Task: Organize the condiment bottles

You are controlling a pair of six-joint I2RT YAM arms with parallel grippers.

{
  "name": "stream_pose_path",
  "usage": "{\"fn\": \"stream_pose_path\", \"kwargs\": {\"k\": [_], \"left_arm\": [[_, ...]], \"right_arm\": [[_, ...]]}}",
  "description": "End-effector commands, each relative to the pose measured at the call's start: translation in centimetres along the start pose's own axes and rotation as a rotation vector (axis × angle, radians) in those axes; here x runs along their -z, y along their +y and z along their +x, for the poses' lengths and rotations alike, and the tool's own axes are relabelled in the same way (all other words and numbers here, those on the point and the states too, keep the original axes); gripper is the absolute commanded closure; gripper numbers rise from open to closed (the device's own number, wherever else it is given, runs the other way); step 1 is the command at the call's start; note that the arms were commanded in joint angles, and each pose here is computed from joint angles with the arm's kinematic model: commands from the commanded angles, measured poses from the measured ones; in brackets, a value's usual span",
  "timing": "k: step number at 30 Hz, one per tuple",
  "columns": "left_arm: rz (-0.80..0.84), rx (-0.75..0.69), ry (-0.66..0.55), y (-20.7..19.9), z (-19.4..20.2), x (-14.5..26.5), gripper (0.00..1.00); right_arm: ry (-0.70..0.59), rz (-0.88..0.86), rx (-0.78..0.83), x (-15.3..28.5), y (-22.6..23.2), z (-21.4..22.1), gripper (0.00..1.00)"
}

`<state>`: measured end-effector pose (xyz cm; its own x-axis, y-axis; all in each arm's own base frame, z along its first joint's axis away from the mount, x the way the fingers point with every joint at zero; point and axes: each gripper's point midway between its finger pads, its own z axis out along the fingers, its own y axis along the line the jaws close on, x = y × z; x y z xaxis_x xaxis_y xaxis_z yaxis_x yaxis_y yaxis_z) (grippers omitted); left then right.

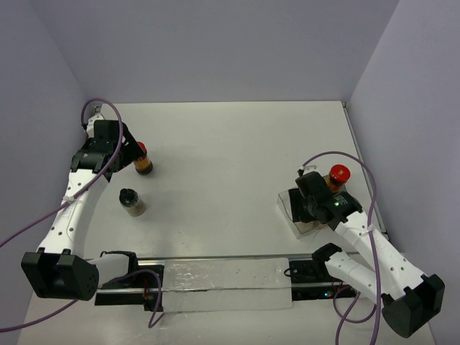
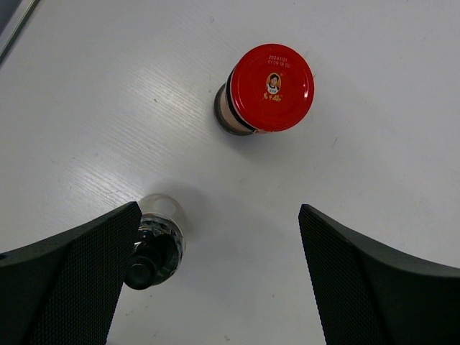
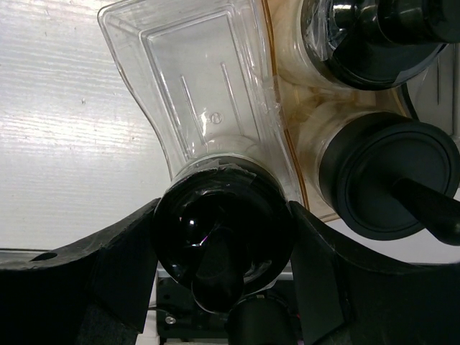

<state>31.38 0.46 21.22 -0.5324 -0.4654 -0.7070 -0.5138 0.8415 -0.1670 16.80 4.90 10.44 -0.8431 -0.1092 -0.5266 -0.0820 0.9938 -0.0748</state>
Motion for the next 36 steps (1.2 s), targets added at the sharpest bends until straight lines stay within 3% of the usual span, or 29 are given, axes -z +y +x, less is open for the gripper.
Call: {"fn": "stream_pose_path", "kwargs": {"k": [1, 6, 10, 15, 19, 25, 28, 36], "left_arm": [[0.046, 0.011, -0.058, -1.2, -2.2, 0.7, 0.0], [0.043, 0.011, -0.054, -1.2, -2.0, 0.6, 0.01], [0.041, 0.01, -0.062, -1.1, -2.3, 0.8, 0.0], [0.041, 0.011, -0.067, -1.0, -2.6, 1.2, 0.01], [0.008, -0.014, -0.063, -0.3, -2.8, 1.8, 0.01], [-0.088, -0.014, -0.062, 2.5, -2.0, 3.2, 0.0], [-0.13, -0.003, -0.004, 4.0, 0.1, 3.6, 0.0], [-0.126, 0.078, 0.119, 4.5, 5.4, 1.8, 0.01]], "right_arm": [[-0.032, 0.003, -0.009, -0.1, 0.1, -1.0, 0.45], [-0.035, 0.014, -0.01, 0.1, -0.1, -1.1, 0.15], [-0.075, 0.014, -0.021, 1.0, -0.3, -2.3, 0.06], [-0.153, -0.015, -0.039, 3.1, 0.2, -5.3, 0.04], [-0.237, -0.077, -0.042, 5.5, 2.2, -10.2, 0.04], [-0.346, -0.178, 0.037, 7.6, 8.4, -17.1, 0.03], [-0.394, -0.231, 0.048, 8.2, 11.2, -19.7, 0.02], [-0.4, -0.275, 0.053, 7.1, 13.2, -20.6, 0.01]]}}
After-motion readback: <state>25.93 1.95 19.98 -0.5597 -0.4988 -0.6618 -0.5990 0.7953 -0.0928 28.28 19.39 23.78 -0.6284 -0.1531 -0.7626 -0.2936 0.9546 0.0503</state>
